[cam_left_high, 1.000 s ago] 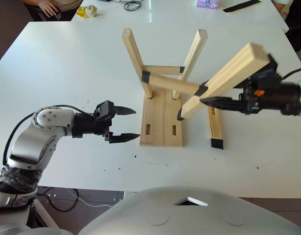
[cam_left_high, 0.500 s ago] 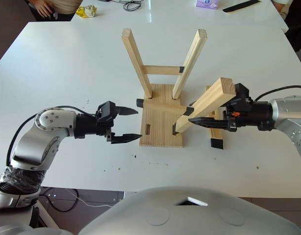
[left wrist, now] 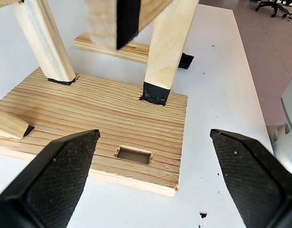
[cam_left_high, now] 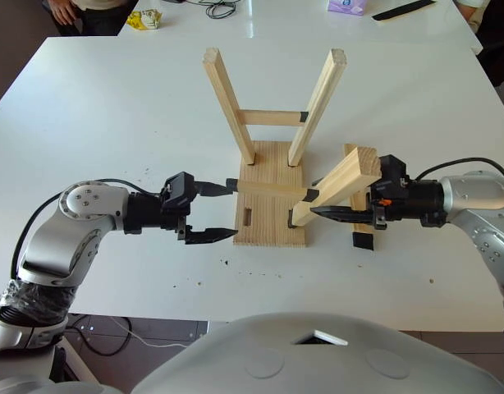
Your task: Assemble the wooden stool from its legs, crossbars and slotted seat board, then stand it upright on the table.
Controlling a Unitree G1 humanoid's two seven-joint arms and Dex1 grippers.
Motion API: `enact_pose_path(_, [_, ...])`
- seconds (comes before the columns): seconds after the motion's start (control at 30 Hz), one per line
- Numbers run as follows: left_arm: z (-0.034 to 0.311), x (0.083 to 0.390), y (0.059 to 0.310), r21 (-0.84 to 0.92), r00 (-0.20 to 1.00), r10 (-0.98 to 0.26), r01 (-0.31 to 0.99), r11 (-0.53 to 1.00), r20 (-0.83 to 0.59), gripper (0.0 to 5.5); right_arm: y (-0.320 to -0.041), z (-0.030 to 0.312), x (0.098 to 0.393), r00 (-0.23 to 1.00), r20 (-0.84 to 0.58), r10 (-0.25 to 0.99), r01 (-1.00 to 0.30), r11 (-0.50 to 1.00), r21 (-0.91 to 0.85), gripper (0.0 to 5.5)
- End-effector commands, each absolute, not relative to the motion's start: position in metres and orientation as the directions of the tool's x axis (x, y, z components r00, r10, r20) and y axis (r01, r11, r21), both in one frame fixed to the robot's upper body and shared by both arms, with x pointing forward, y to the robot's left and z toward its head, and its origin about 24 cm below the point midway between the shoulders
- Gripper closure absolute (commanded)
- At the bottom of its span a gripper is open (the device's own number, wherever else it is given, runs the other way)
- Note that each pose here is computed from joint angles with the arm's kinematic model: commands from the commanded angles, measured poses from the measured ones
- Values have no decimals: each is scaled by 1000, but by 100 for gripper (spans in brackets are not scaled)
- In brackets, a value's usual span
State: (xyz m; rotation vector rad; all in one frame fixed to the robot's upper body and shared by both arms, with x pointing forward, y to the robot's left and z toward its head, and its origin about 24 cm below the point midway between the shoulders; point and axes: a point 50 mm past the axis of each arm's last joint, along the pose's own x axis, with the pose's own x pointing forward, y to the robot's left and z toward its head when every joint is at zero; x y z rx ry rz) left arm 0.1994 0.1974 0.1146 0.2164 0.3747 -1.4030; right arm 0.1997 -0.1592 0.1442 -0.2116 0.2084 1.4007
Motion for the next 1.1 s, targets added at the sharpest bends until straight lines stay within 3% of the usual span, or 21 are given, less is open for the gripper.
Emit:
enact_pose_path(0.03, [118,199,196,-77,103,-916,987,143,-388,118,-163,144,204,171,-292,941,-985,162,-56,348])
enact_pose_path(0.4, [118,199,195,-90,78,-918,988,122,-388,118,-164,147,209,165,-278,946,-986,150,-74,348])
enact_pose_path(0.9, [118,198,195,-112,36,-915,990,89,-403,118,-157,108,201,66,-323,944,-991,100,90,348])
enact_pose_path(1.1, [117,198,199,-123,28,-909,989,86,-415,118,-146,112,208,74,-300,951,-989,109,103,348])
